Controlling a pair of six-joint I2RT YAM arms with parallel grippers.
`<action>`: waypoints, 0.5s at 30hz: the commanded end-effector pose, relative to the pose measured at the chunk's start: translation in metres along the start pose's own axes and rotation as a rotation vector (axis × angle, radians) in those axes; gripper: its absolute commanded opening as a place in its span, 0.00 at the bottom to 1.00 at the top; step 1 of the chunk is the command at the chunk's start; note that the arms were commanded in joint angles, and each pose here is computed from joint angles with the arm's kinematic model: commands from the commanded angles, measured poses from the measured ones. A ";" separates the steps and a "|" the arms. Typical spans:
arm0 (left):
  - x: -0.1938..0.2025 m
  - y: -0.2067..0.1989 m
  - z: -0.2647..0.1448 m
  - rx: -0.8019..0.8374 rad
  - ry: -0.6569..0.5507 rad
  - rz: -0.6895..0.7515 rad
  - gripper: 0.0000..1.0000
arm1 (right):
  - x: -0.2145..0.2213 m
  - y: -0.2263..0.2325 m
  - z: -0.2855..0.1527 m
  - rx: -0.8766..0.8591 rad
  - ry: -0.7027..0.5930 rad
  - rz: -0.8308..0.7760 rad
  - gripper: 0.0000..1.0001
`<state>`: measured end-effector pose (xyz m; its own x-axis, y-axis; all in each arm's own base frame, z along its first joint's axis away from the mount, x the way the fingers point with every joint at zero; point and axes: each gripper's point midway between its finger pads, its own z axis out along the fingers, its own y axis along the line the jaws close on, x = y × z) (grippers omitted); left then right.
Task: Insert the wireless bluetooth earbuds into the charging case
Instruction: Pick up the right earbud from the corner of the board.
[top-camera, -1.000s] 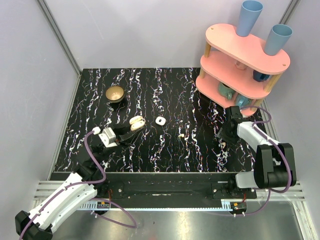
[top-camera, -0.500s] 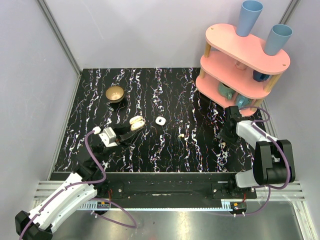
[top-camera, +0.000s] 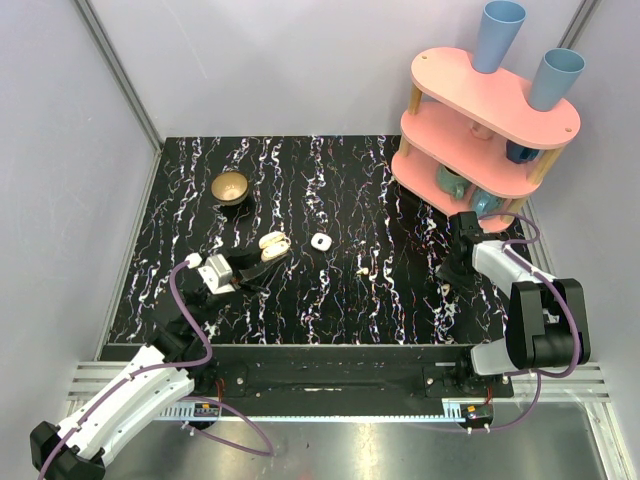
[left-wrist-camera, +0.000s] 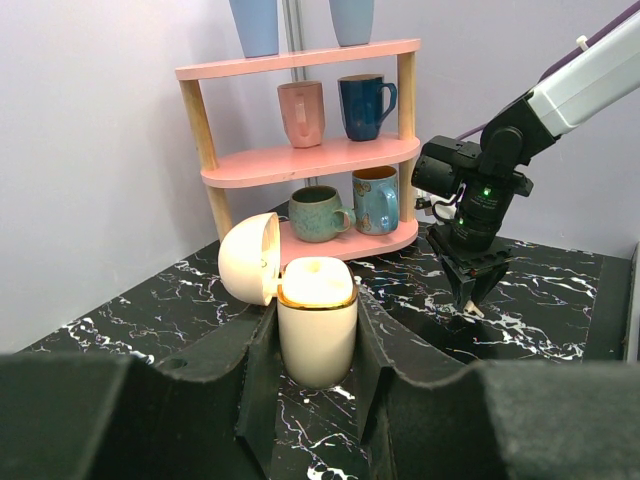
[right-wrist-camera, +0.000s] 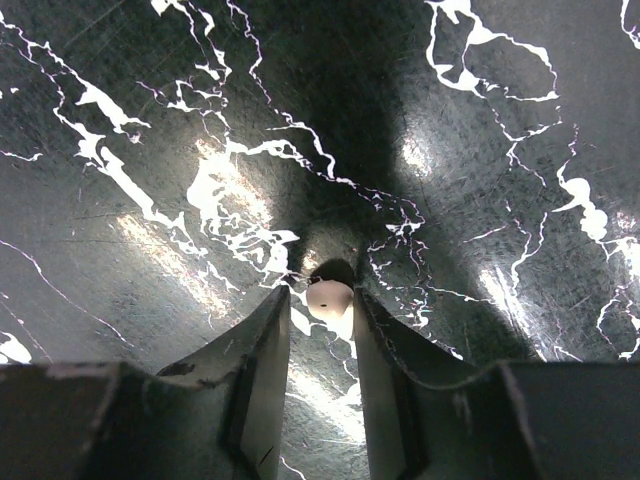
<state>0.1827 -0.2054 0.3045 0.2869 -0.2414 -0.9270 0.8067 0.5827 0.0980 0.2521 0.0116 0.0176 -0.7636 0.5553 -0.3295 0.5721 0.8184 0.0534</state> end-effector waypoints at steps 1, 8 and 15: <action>-0.019 0.004 0.002 -0.019 -0.058 0.030 0.00 | -0.016 0.007 -0.004 -0.020 -0.043 0.008 0.38; -0.019 0.005 0.002 -0.024 -0.057 0.029 0.00 | -0.011 0.014 -0.006 -0.066 -0.015 -0.001 0.38; -0.019 0.005 0.002 -0.024 -0.056 0.027 0.00 | -0.021 0.012 -0.017 -0.063 -0.068 -0.015 0.43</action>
<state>0.1836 -0.2048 0.3045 0.2870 -0.2410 -0.9271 0.8037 0.5872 0.0961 0.2518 0.0166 0.0191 -0.7743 0.5475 -0.3173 0.5548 0.8285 0.0755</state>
